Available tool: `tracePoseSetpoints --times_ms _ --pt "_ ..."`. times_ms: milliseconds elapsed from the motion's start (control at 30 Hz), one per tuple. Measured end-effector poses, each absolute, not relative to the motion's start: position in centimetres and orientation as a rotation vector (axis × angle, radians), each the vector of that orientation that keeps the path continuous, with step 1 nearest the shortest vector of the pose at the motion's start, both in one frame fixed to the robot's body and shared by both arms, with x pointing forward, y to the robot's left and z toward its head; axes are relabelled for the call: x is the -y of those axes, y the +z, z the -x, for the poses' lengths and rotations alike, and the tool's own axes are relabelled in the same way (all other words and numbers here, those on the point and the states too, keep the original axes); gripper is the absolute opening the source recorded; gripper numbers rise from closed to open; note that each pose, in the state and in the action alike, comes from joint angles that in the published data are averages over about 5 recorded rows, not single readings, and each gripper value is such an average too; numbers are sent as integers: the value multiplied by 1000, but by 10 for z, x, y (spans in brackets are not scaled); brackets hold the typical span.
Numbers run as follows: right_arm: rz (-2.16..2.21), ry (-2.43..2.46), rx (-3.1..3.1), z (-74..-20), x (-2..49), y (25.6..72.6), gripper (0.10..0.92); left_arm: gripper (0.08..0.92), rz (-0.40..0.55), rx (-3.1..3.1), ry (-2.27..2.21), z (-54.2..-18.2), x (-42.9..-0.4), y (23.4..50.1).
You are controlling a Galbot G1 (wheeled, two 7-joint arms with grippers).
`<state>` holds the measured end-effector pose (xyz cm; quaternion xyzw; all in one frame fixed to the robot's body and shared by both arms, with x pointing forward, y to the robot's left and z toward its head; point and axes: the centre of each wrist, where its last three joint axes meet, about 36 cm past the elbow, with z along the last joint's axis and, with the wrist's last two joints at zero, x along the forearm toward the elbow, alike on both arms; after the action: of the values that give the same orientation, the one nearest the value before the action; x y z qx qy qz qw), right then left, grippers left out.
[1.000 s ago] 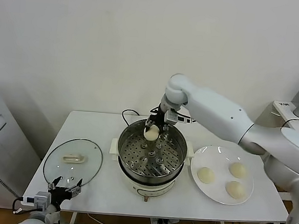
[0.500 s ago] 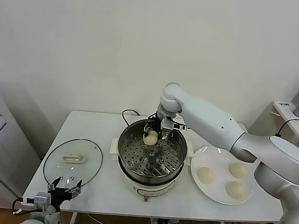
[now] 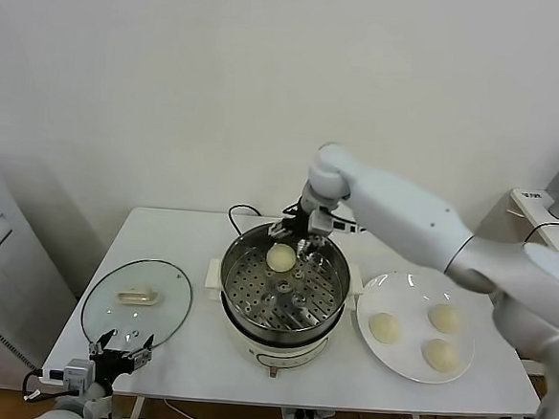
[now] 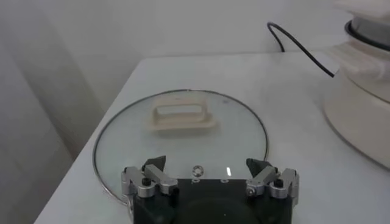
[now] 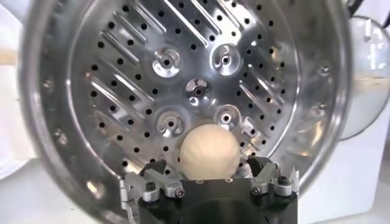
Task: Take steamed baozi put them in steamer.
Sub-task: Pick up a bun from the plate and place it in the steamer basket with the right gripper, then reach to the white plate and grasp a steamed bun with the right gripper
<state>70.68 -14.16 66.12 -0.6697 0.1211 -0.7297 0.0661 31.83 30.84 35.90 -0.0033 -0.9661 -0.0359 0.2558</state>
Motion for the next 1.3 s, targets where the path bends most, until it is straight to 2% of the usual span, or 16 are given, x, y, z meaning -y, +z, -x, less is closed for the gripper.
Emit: tracePoseSetpoints --times_ms 267,500,867,1300 --pt "2160 -2141 -564 -706 219 703 823 823 18 2624 -102 -317 -306 360" --pt "2309 -2142 -975 -695 290 700 823 823 22 2626 -99 -317 -305 361" --pt "2449 -2103 -1832 -671 359 649 823 823 6 2622 -82 -314 -305 359" --pt "2516 -2047 -2208 -659 375 576 823 823 -6 2615 -70 -313 -304 355"
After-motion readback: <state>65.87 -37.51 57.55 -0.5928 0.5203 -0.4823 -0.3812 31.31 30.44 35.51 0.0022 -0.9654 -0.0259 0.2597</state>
